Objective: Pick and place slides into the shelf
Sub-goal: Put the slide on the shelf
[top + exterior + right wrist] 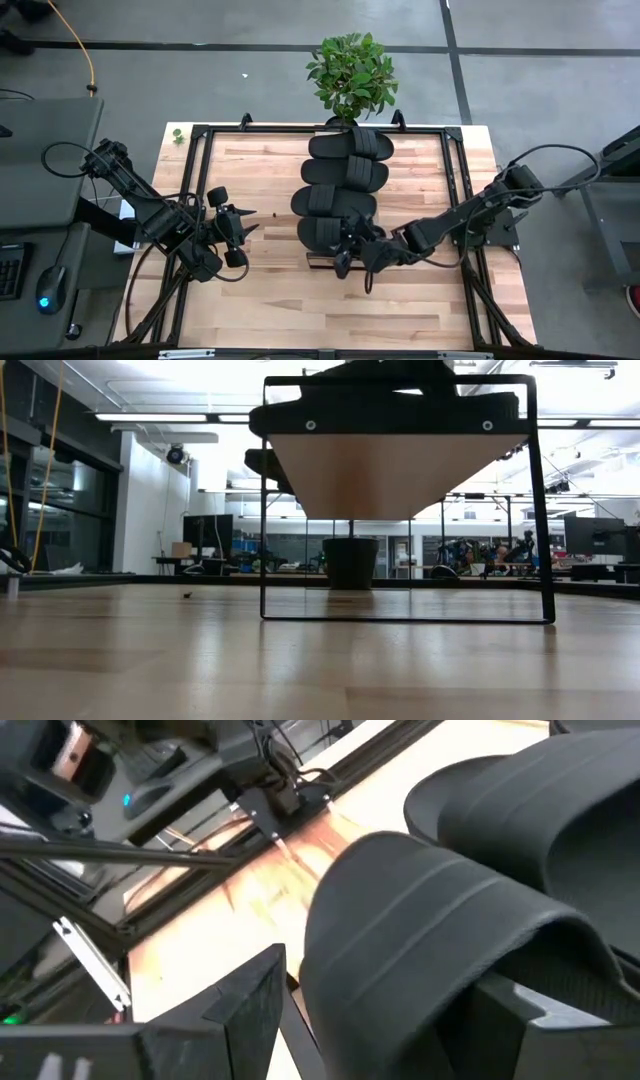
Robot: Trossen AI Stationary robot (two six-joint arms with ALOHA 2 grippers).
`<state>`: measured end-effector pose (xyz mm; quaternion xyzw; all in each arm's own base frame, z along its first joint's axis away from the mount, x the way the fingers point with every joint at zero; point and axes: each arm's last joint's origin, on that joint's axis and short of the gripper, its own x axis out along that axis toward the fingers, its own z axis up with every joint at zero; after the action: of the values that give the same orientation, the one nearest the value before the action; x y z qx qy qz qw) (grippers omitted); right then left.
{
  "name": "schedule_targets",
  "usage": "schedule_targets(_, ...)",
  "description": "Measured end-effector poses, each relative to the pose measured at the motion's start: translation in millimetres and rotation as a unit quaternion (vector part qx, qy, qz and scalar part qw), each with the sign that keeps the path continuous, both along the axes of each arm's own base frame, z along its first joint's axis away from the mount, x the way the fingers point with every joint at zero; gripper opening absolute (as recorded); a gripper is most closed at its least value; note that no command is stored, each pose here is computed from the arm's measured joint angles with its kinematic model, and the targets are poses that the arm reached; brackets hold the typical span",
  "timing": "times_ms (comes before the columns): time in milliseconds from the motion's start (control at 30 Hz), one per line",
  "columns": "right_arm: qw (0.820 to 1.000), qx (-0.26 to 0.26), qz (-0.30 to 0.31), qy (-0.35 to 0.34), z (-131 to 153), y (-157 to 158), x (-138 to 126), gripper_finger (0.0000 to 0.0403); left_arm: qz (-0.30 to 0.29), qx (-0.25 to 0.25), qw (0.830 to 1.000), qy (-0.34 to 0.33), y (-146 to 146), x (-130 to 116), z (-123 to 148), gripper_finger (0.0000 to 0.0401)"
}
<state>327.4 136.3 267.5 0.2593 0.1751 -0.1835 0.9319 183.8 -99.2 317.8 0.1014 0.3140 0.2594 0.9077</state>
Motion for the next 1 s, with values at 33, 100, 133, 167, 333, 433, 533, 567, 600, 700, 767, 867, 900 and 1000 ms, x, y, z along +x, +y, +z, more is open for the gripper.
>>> schedule_targets(33,1.000,-0.002,0.000,0.006,-0.9,-0.2,-0.5,0.0222,0.000,0.000,1.000,0.000,0.0,0.0,0.0,0.0134)
schedule_targets(100,1.000,-0.008,0.000,0.022,-3.6,-1.0,-2.3,0.0222,0.000,0.000,1.000,0.000,0.0,0.0,0.0,0.0134)
schedule_targets(133,0.999,-0.006,-0.003,0.032,-5.6,-1.6,-3.6,0.0222,0.000,0.000,1.000,0.000,0.0,0.0,0.0,0.0134)
schedule_targets(167,0.999,-0.003,-0.007,0.042,-7.4,-2.2,-4.9,0.0222,0.000,0.000,1.000,0.000,0.0,0.0,0.0,0.0134)
schedule_targets(333,0.998,0.007,-0.007,0.064,-9.5,-5.9,-6.4,0.0222,0.000,0.000,1.000,0.000,0.0,0.0,0.0,0.0134)
schedule_targets(433,0.998,0.005,0.000,0.065,-9.2,-6.2,-5.9,0.0222,0.000,0.000,1.000,0.000,0.0,0.0,0.0,0.0134)
schedule_targets(533,0.998,-0.002,0.004,0.067,-7.6,-6.0,-5.7,0.0222,0.000,0.000,1.000,0.000,0.0,0.0,0.0,0.0134)
schedule_targets(567,0.998,-0.006,0.008,0.069,-7.0,-5.9,-5.5,0.0222,0.000,0.000,1.000,0.000,0.0,0.0,0.0,0.0134)
schedule_targets(600,0.997,-0.008,0.011,0.070,-6.1,-5.6,-5.2,0.0222,0.000,0.000,1.000,0.000,0.0,0.0,0.0,0.0134)
schedule_targets(700,0.997,-0.010,0.013,0.070,-3.4,-5.1,-4.3,0.0222,0.000,0.000,1.000,0.000,0.0,0.0,0.0,0.0134)
schedule_targets(767,0.997,-0.015,0.015,0.075,-1.6,-5.0,-4.2,0.0222,0.000,0.000,1.000,0.000,0.0,0.0,0.0,0.0134)
schedule_targets(867,0.996,-0.018,0.013,0.087,0.8,-5.4,-5.2,0.0222,0.000,0.000,1.000,0.000,0.0,0.0,0.0,0.0134)
schedule_targets(900,0.996,-0.019,0.011,0.092,1.5,-5.7,-5.6,0.0222,0.000,-0.001,1.000,0.000,0.0,0.0,0.0,0.0134)
schedule_targets(1000,0.995,-0.023,0.011,0.099,3.8,-5.9,-6.1,0.0222,0.000,0.000,1.000,0.000,0.0,0.0,0.0,0.0134)
